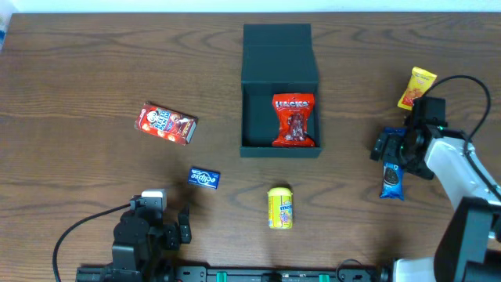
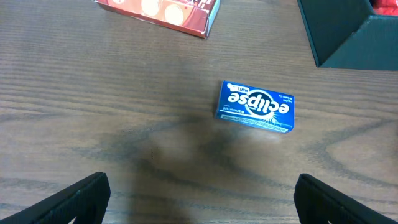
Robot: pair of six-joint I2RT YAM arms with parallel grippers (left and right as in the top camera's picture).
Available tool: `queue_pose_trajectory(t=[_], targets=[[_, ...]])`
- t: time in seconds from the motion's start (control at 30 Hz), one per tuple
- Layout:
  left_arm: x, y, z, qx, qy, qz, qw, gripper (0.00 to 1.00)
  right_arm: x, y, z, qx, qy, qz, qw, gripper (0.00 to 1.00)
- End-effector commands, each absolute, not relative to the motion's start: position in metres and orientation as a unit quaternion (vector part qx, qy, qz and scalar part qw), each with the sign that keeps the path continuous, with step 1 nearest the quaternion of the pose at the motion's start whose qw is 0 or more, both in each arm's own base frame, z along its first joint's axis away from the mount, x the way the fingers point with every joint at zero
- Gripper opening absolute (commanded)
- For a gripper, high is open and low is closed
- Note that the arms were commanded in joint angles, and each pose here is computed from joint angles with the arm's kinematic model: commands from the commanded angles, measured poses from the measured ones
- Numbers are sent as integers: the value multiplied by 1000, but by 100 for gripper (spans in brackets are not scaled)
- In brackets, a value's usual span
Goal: Pack container
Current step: 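Grasp the blue Oreo pack with the right gripper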
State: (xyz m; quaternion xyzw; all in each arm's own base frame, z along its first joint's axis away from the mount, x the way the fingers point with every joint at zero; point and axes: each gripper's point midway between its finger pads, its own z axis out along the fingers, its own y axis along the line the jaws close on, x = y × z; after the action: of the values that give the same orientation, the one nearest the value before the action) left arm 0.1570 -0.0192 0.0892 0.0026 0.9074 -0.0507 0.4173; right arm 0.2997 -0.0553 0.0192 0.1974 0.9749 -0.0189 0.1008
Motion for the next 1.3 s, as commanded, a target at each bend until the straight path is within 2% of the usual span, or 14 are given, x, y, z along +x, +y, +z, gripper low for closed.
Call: queue_pose_trajectory(t=[0.0,0.9,1.2,1.27], targets=[[151,-18,71,10,919,-44,391,95,301,-56,12,189,977,-19,99,99],[151,-18,71,10,919,-44,391,95,291,-46,-3,175,982,-19,65,99],[151,-18,71,10,919,-44,391,95,291,-46,-3,175,982,-19,65,80],[151,-18,71,10,919,-44,391,95,290,-46,-4,175,982,-19,64,78]])
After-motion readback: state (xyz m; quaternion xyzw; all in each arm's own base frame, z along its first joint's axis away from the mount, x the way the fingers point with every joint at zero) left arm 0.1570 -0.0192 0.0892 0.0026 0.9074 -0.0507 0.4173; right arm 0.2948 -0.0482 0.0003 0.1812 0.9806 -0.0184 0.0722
